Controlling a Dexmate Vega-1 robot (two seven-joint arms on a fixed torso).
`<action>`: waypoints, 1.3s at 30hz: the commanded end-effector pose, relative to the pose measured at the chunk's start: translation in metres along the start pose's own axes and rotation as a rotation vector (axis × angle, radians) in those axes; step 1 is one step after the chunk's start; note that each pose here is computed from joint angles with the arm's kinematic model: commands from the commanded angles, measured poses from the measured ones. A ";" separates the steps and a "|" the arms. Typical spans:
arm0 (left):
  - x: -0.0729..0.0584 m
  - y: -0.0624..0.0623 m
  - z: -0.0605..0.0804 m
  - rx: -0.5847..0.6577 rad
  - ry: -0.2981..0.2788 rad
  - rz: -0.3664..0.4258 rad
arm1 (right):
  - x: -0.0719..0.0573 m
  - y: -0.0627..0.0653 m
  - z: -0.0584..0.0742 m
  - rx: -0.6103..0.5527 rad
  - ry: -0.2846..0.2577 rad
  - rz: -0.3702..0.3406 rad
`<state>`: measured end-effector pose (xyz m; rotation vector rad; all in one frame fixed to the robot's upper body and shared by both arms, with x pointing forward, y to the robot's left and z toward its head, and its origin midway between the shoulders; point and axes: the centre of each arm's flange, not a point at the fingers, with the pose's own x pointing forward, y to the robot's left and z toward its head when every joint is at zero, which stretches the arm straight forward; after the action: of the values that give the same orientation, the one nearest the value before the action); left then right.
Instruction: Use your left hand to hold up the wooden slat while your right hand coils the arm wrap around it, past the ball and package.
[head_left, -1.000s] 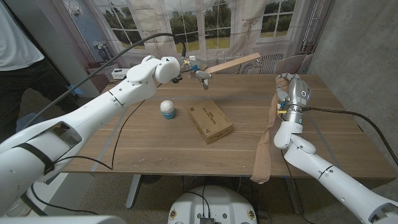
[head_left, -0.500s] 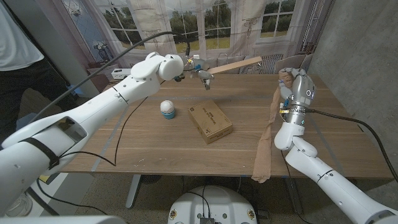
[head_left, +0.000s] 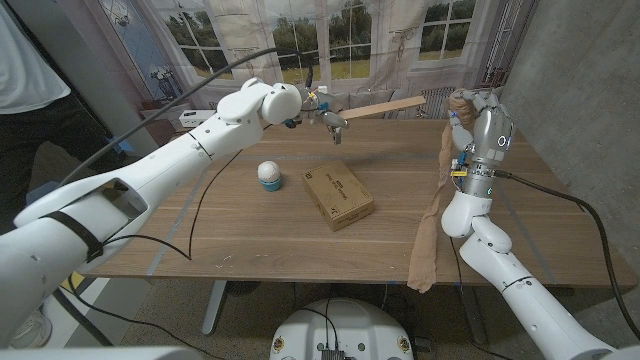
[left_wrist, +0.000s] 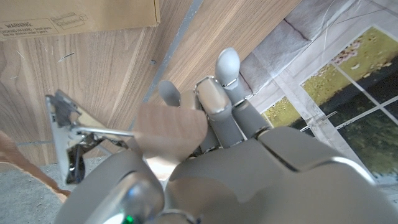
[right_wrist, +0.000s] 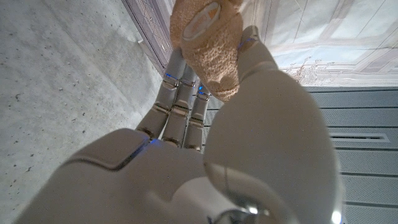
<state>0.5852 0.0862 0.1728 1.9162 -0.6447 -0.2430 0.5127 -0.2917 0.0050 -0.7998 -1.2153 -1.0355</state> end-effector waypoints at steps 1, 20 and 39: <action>0.003 0.006 0.005 0.031 -0.016 -0.011 | 0.030 -0.008 0.012 0.027 -0.090 -0.098; 0.013 0.011 0.011 0.070 -0.050 -0.058 | 0.078 0.009 0.029 0.113 -0.190 -0.164; 0.018 0.022 0.025 0.179 -0.069 -0.051 | 0.112 0.009 0.047 0.133 -0.257 -0.217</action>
<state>0.5853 0.0588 0.1826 2.0382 -0.6586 -0.3173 0.5107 -0.2717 0.1053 -0.7298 -1.5585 -1.0312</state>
